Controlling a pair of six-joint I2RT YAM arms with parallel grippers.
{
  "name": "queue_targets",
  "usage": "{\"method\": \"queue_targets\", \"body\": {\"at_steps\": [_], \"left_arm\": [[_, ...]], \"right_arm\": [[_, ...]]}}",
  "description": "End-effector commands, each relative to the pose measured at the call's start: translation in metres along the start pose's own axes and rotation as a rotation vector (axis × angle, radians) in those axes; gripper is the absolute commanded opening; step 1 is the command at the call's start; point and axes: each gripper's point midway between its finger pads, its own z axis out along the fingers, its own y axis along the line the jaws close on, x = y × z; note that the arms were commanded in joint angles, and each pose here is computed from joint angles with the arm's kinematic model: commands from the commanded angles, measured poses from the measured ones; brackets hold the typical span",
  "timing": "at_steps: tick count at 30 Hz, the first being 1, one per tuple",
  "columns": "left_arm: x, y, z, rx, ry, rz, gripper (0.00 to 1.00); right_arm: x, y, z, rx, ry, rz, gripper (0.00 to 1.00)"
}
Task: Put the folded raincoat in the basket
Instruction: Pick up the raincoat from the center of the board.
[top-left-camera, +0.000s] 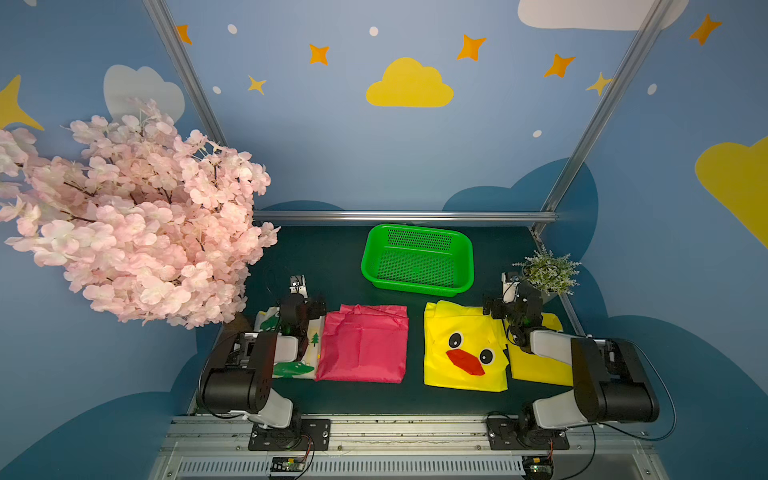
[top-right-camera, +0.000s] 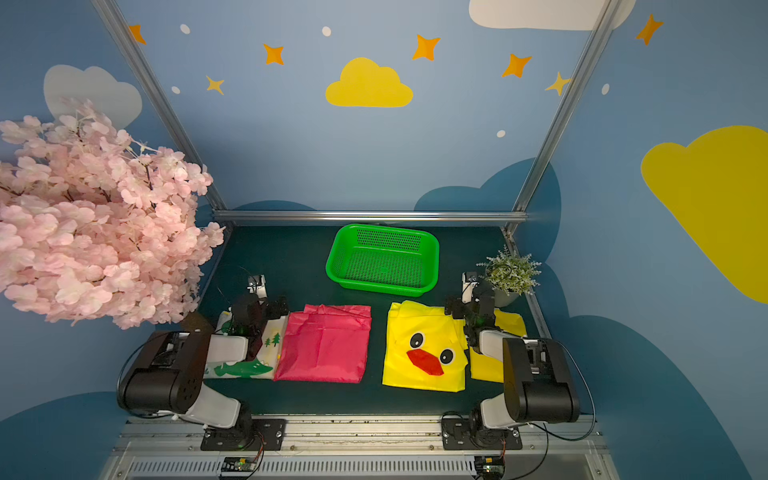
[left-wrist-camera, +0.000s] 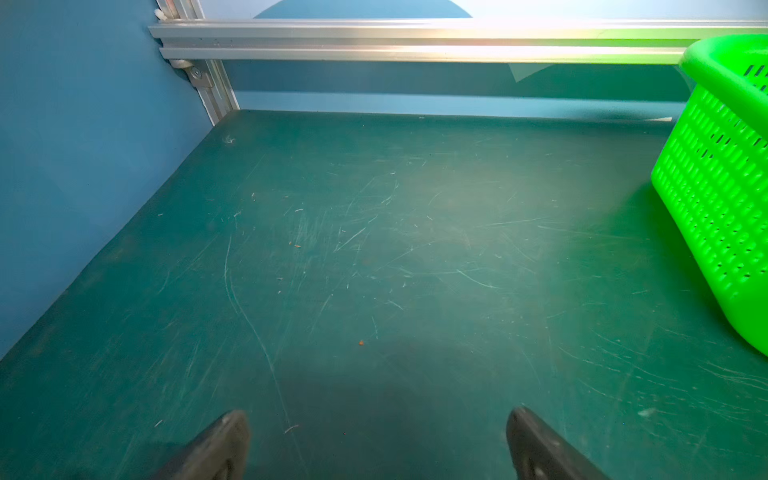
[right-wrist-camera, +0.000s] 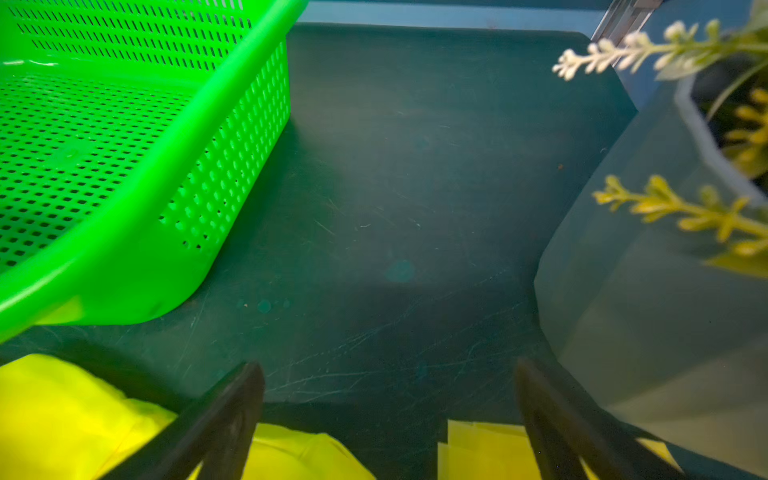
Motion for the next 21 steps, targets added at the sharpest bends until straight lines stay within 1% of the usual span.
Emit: {"method": "queue_targets", "body": {"at_steps": [1, 15, 17, 18, 19, 20, 21], "left_arm": [[-0.014, -0.002, 0.003, -0.001, -0.039, -0.009, 1.00], [-0.016, -0.004, 0.001, 0.013, -0.051, -0.002, 1.00], [-0.025, -0.014, -0.006, 0.060, -0.076, 0.034, 1.00], [-0.030, -0.015, -0.010, 0.063, -0.078, 0.044, 1.00], [-0.035, -0.015, -0.015, 0.057, -0.078, 0.048, 1.00], [-0.039, -0.014, -0.018, 0.052, -0.077, 0.047, 1.00], [-0.045, -0.014, -0.023, 0.048, -0.076, 0.047, 1.00]], "right_arm": [[-0.016, 0.002, 0.003, -0.007, -0.044, -0.006, 0.98], [-0.017, -0.002, 0.001, -0.025, -0.055, 0.021, 0.98], [-0.036, -0.008, -0.005, 0.002, -0.109, 0.062, 0.98], [-0.043, -0.004, -0.008, -0.015, -0.108, 0.048, 0.98], [-0.048, 0.001, -0.014, -0.046, -0.080, 0.033, 0.98], [-0.051, 0.002, -0.019, -0.051, -0.041, 0.051, 0.98], [-0.053, 0.000, -0.026, -0.042, 0.017, 0.100, 0.98]]}}
